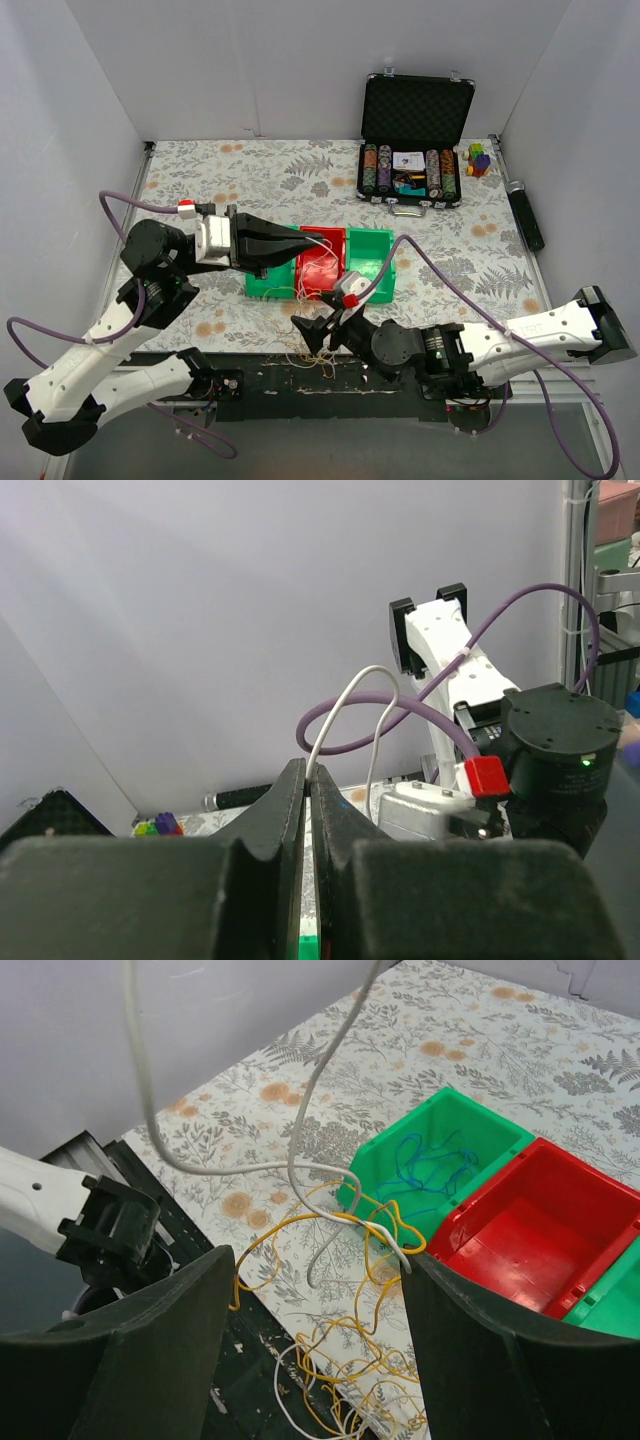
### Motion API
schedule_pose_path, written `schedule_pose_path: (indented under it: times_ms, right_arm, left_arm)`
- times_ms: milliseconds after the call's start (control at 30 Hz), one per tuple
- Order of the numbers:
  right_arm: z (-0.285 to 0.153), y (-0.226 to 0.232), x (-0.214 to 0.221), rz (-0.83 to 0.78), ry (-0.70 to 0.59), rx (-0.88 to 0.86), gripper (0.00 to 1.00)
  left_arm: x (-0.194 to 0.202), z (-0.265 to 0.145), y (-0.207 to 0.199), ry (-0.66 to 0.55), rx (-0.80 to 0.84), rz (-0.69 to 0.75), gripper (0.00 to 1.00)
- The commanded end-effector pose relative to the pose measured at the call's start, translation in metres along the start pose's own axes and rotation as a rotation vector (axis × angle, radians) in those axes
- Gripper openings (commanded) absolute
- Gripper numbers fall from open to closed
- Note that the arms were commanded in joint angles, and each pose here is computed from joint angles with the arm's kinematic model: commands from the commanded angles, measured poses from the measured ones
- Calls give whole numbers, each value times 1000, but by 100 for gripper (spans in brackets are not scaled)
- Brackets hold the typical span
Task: Untangle the cables
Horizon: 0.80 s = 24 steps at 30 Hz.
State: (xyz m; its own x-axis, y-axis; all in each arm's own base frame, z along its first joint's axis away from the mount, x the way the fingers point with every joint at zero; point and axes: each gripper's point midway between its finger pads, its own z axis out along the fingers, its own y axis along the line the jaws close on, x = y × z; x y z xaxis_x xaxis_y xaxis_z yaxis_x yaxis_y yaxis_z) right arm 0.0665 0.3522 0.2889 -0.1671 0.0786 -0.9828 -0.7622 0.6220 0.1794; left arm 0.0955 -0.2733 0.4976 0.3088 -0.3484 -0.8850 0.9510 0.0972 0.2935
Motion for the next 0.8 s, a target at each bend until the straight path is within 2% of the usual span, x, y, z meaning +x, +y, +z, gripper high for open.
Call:
schedule_pose_path:
  times_ms: [0,333,500,567,700,767]
  right_arm:
    - [-12,26,-1,48,11,-57,76]
    - [-14,1,7,38,56,95,79]
    - [-26,-15,-1,88,42,120,80]
    - [-29,-15,-4,95,35,106,76]
    - [-26,-14,-5,98,28,118,59]
    - [-24,-12,-1,88,35,117,53]
  left_arm:
    - [-6,3,10,-12,-31,38,0]
    - [3,1,20,34,-61,121,0]
    - [10,-4,43,62,-189,156,0]
    - [12,-5,48,69,-217,156,0]
    - [12,-5,49,64,-224,144,0]
    - [9,-5,49,57,-224,143,0]
